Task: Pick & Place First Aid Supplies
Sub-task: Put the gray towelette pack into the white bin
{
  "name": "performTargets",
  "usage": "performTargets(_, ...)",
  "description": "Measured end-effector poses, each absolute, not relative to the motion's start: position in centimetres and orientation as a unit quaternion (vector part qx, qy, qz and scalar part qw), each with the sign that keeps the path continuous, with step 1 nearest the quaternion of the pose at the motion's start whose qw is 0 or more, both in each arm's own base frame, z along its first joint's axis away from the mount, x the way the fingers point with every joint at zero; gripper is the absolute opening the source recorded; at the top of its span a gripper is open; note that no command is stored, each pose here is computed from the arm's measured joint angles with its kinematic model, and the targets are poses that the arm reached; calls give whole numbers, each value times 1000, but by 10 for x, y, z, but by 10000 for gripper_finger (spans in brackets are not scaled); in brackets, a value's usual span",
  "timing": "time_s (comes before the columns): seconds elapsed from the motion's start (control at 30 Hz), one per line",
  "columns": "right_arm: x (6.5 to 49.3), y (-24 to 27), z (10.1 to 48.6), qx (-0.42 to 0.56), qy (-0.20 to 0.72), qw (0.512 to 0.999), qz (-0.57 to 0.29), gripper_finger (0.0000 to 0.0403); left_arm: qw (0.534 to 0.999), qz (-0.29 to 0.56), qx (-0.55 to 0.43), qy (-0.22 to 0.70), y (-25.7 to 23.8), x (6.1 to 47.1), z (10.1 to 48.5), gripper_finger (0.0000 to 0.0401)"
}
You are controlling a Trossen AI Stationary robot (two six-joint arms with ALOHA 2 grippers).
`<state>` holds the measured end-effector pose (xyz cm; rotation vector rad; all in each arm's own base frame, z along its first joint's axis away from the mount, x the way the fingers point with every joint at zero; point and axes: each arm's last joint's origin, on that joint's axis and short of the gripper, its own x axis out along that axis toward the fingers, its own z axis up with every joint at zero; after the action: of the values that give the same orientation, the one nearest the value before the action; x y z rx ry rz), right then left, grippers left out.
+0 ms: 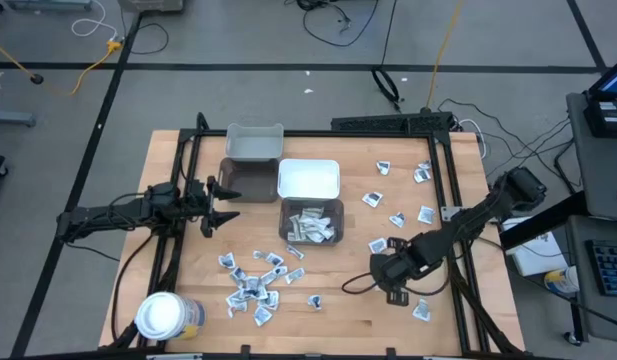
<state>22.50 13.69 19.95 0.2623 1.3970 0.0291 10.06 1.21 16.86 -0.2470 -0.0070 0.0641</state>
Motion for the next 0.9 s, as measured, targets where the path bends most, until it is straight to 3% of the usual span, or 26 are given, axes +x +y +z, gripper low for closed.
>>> performTargets(0.47,202,116,289,102,654,749,27,0,992,32,-123,-4,12,101,169,310)
performTargets(0.9,225,71,285,87,667,740,17,0,992,32,-123,-4,12,101,169,310)
